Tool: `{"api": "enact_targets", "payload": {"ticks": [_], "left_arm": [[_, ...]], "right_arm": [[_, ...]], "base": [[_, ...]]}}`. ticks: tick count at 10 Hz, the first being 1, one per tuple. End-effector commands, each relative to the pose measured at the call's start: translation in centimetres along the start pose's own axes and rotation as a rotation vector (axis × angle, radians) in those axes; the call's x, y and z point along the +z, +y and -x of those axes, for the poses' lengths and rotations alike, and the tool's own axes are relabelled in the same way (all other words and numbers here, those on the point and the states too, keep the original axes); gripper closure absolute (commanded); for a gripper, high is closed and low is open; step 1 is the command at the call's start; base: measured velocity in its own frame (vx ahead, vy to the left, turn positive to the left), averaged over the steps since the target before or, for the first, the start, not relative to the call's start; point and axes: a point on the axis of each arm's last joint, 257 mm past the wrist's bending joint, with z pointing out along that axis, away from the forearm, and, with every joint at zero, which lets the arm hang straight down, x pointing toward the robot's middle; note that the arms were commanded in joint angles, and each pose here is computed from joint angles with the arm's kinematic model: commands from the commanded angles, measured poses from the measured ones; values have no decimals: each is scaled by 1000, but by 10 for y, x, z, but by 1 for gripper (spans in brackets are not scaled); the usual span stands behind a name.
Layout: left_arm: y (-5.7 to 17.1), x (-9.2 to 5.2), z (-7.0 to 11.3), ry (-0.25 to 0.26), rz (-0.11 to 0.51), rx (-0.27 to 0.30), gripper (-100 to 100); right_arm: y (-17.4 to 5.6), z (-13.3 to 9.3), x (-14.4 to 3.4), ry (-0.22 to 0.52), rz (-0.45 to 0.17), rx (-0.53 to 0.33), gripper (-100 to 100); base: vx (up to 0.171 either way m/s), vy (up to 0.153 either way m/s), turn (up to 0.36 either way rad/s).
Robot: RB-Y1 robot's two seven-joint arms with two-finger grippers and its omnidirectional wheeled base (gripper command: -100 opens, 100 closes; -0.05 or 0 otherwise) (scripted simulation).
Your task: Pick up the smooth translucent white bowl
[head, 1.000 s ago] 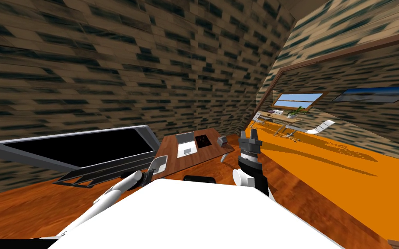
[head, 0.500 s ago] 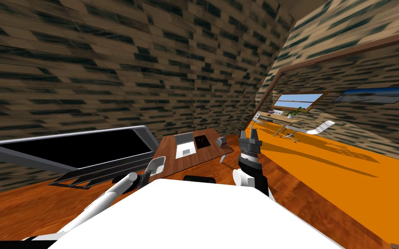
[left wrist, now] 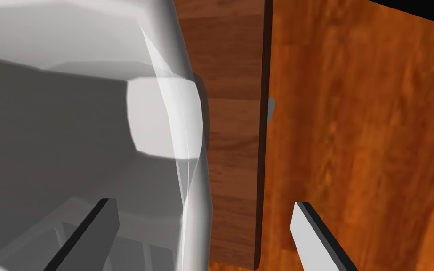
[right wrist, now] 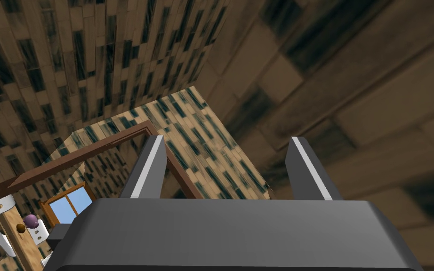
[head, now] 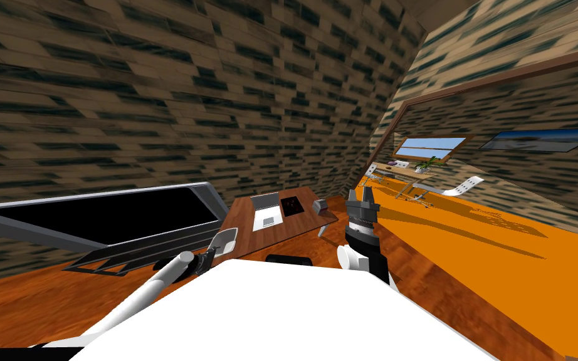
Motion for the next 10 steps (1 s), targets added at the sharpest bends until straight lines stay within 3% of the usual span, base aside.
{"api": "enact_targets", "payload": {"ticks": [1, 2, 6, 7, 10], "left_arm": [[6, 0, 4, 6, 2, -21, -100], [9, 1, 4, 13, 0, -29, -100], [8, 1, 3, 17, -4, 52, -100], [-3, -5, 17, 8, -40, -4, -100], [11, -5, 21, 18, -39, -37, -100]], "right_arm": [[0, 0, 0, 0, 0, 0, 0], [0, 0, 0, 0, 0, 0, 0], [0, 0, 0, 0, 0, 0, 0], [0, 0, 0, 0, 0, 0, 0], [0, 0, 0, 0, 0, 0, 0]], "base": [[28, -52, 9], [5, -6, -2], [-4, 8, -1], [61, -65, -2], [35, -55, 4]]}}
